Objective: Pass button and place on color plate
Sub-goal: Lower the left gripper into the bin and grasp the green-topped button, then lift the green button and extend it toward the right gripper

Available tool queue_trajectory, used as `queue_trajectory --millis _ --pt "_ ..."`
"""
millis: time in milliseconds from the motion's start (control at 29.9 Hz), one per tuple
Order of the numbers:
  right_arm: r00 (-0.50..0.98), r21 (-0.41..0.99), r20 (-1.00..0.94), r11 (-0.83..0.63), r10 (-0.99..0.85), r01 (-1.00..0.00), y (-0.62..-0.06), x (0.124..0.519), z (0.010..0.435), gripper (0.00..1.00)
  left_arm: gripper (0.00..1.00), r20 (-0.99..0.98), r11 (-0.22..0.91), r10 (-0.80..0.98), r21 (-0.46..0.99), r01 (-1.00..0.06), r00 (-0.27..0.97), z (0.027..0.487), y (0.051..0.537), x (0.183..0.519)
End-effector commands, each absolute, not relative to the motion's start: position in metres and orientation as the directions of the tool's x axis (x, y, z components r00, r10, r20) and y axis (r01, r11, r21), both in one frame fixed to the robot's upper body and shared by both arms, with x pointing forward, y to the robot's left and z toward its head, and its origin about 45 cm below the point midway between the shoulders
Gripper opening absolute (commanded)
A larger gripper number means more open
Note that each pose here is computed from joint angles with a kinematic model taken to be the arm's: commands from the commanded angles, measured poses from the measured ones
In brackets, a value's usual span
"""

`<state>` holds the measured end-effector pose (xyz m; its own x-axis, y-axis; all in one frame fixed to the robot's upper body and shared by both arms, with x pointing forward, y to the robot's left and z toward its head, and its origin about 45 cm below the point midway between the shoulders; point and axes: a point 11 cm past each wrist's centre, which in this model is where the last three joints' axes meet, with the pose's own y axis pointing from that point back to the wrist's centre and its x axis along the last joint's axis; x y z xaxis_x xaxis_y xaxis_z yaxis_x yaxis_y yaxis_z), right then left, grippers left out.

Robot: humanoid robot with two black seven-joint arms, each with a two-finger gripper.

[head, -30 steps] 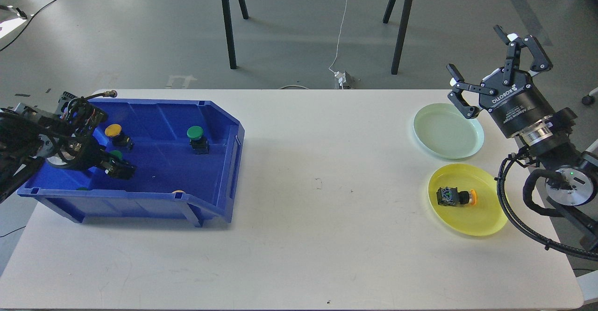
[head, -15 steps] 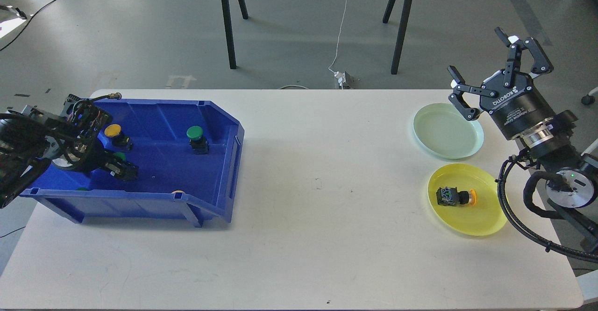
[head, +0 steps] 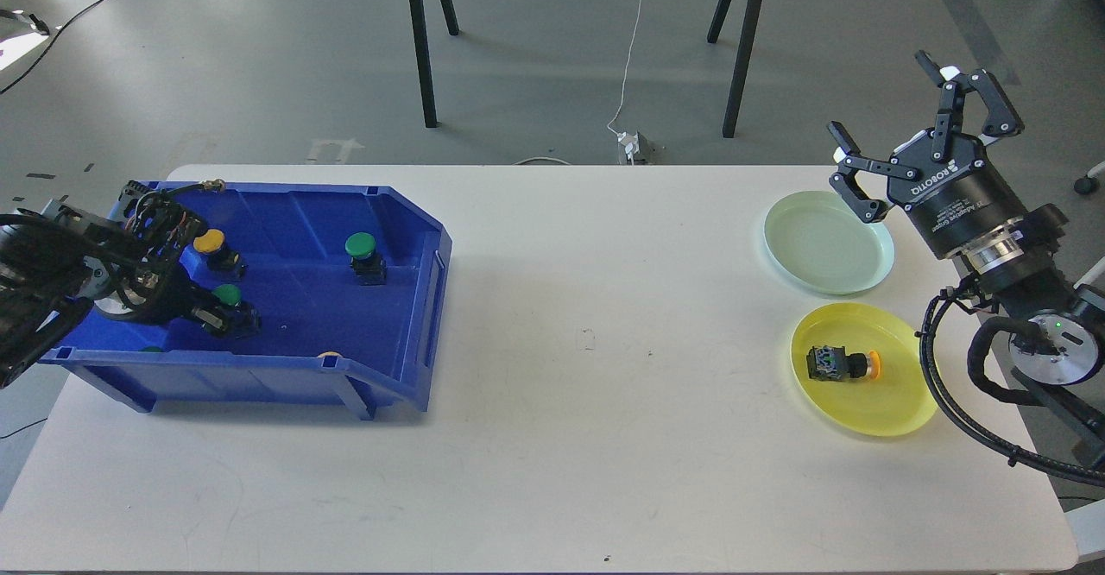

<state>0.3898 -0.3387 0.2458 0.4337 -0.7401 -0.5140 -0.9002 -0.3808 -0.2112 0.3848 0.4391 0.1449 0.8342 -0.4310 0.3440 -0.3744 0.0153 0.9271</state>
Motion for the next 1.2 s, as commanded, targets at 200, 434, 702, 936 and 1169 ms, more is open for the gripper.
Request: queue_trajectory --millis 200,434,702,936,1169 --pt "0.433 -0.210 -0.515 -0.380 -0.740 -0.901 -0.339 0.389 0.245 0.98 0.31 0.345 0.017 -0.432 0.927 -0.375 0.833 0.145 0.438 0.385" --pt "0.429 -0.206 -0.517 -0.379 -0.741 -0.902 -0.339 0.388 0.243 0.98 0.15 0.346 0.016 -0.431 0.926 -0.377 0.833 0.146 0.439 0.386" --pt "0.428 -0.205 -0.516 -0.378 -0.742 -0.903 -0.340 0.388 0.243 0.98 0.13 0.365 0.037 -0.438 0.920 -0.390 0.821 0.151 0.431 0.391" --pt "0.428 -0.204 -0.516 -0.379 -0.742 -0.903 -0.340 0.389 0.243 0.98 0.14 0.400 0.058 -0.439 0.906 -0.419 0.804 0.169 0.430 0.397" --pt "0.427 -0.204 -0.516 -0.378 -0.743 -0.903 -0.340 0.389 0.242 0.98 0.14 0.466 0.177 -0.466 0.882 -0.437 0.752 0.199 0.413 0.384"
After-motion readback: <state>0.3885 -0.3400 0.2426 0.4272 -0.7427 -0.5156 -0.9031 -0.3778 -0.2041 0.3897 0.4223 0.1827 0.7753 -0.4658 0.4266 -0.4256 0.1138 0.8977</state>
